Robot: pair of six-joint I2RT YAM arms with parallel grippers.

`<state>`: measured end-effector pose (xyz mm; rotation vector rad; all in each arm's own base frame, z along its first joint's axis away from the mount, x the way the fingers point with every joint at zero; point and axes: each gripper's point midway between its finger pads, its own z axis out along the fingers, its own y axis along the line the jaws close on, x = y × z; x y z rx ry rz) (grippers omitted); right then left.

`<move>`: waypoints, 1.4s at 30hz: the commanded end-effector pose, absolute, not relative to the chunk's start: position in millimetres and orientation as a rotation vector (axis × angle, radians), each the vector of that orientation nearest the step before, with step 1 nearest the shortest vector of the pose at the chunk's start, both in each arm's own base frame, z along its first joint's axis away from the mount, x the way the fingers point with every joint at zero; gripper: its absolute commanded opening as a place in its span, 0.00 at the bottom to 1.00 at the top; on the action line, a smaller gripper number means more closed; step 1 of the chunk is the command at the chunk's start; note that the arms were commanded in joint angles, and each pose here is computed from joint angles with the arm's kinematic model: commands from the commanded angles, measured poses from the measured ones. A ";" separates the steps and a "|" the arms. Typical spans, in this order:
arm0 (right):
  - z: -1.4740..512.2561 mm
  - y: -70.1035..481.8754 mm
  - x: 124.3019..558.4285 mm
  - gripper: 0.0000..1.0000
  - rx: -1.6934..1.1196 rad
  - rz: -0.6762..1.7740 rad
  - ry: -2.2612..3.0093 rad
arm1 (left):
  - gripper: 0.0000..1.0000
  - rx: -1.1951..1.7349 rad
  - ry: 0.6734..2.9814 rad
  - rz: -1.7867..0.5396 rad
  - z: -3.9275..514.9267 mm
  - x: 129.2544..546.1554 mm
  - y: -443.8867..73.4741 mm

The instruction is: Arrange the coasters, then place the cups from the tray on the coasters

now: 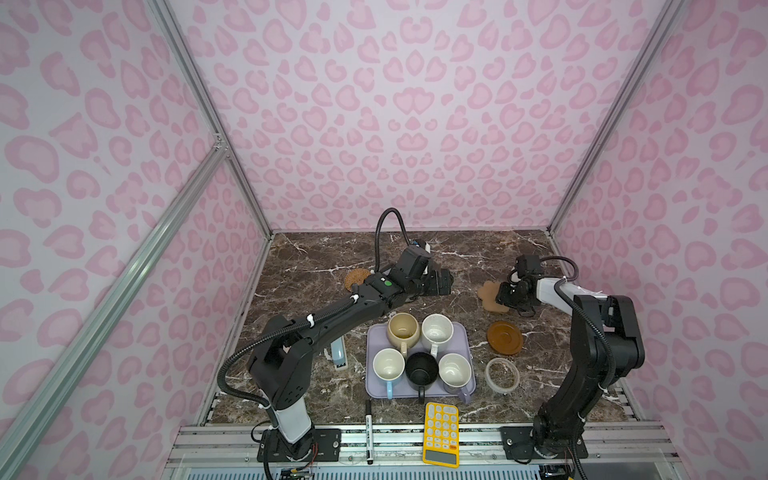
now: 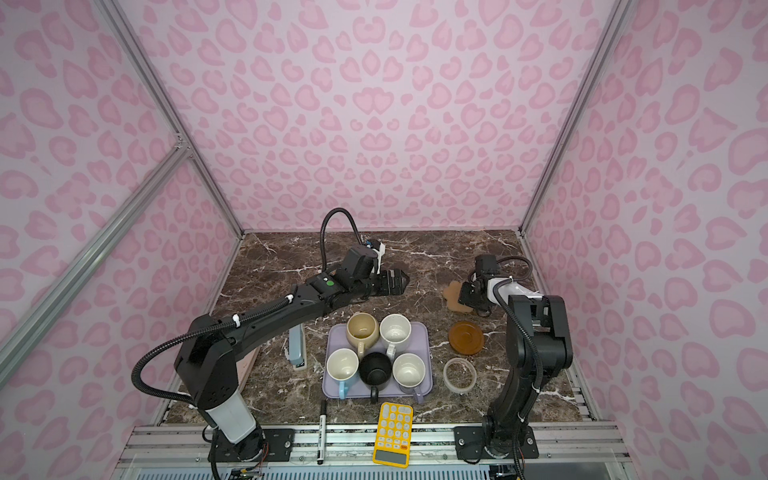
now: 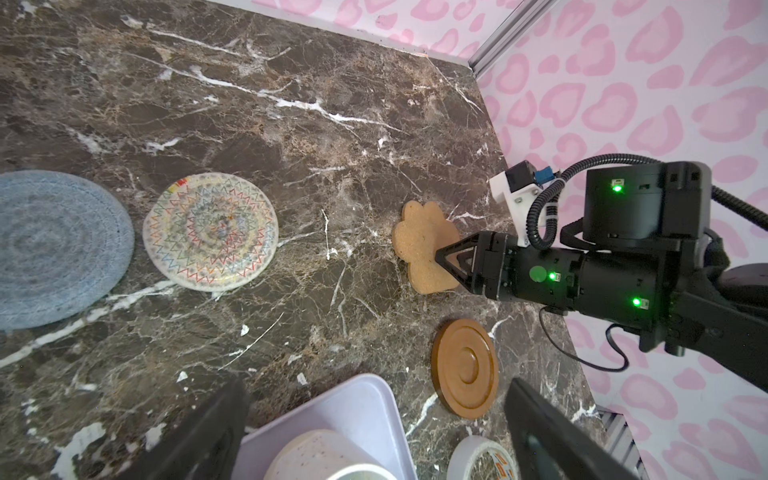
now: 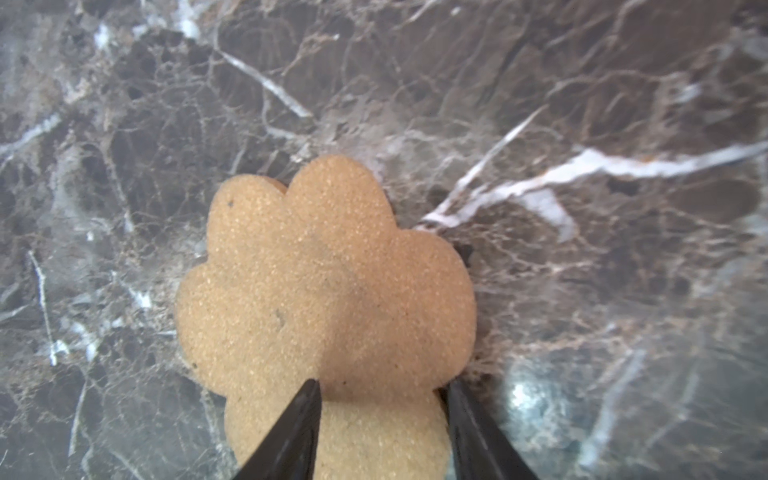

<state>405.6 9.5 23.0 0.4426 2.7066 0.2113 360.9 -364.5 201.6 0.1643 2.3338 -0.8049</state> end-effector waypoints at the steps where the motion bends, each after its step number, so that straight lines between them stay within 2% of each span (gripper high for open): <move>1: 11.3 18.8 391.5 0.51 0.452 0.229 2.770 | 0.98 0.135 2.304 -0.818 210.1 364.3 -360.9; 28: 1.8 111.7 420.0 0.46 0.206 0.240 2.849 | 0.98 -0.003 2.301 -0.782 192.2 376.2 -317.6; 42: 4.3 143.2 427.1 0.46 0.171 0.258 2.846 | 0.98 -0.021 2.296 -0.774 189.9 374.8 -303.7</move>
